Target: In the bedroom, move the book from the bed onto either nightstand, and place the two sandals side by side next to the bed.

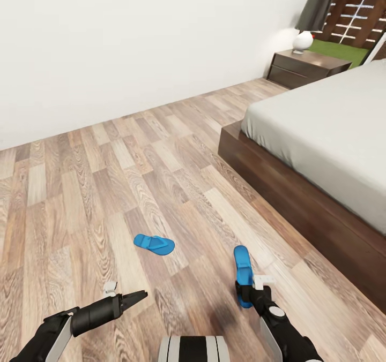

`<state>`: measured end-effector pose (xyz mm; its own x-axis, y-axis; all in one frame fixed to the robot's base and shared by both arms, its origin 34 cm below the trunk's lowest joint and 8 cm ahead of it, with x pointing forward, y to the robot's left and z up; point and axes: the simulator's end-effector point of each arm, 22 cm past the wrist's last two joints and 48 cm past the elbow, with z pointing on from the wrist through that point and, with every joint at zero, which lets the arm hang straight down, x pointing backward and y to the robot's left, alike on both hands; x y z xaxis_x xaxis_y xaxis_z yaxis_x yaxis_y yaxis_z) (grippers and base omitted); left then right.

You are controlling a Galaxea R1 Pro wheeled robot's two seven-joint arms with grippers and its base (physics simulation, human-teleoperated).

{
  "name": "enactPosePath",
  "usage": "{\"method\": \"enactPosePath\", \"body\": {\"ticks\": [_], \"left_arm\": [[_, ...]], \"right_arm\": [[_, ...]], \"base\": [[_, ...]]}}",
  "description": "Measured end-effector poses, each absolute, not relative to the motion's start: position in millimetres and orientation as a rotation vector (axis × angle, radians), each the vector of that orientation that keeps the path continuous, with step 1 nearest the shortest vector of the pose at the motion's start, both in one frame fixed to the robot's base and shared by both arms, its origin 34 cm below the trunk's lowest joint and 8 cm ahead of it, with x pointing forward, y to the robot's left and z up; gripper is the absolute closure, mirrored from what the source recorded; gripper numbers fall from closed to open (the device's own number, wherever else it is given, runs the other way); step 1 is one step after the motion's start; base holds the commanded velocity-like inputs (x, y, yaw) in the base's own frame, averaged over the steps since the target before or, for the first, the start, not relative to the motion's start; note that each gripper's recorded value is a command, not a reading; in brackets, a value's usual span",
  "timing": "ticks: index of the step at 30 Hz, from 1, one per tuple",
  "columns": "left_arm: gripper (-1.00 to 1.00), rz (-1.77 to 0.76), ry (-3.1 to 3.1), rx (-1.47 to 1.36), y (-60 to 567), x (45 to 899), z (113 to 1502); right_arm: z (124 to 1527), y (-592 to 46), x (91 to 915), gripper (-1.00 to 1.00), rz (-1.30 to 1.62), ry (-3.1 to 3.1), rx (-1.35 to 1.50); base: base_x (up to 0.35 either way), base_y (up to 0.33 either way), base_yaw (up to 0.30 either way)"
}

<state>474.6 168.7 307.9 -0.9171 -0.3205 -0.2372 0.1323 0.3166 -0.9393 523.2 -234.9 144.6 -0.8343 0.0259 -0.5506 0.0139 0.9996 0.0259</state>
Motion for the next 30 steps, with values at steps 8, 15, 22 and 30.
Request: {"method": "enactPosePath", "body": {"ticks": [8, 15, 22, 30], "left_arm": [[-1.0, -1.621, 2.184, -0.14, 169, 481, 322], [-1.0, -1.613, 2.163, -0.116, 169, 485, 334], [-1.0, -1.605, 2.143, -0.092, 169, 490, 346], [-1.0, -1.596, 2.118, -0.065, 169, 495, 360]], "right_arm": [[164, -235, 539, 1.0, 0.03, 2.502, 0.027], [189, -235, 562, 1.0, 0.029, 2.405, 0.027], [215, -236, 584, 1.0, 0.028, 2.332, 0.026], [229, -237, 589, 1.0, 0.02, 2.311, 0.028]], "base": [[0.0, 0.0, 0.0], [0.0, 0.0, 0.0], [0.0, 0.0, 0.0], [0.0, 0.0, 0.0]]}}
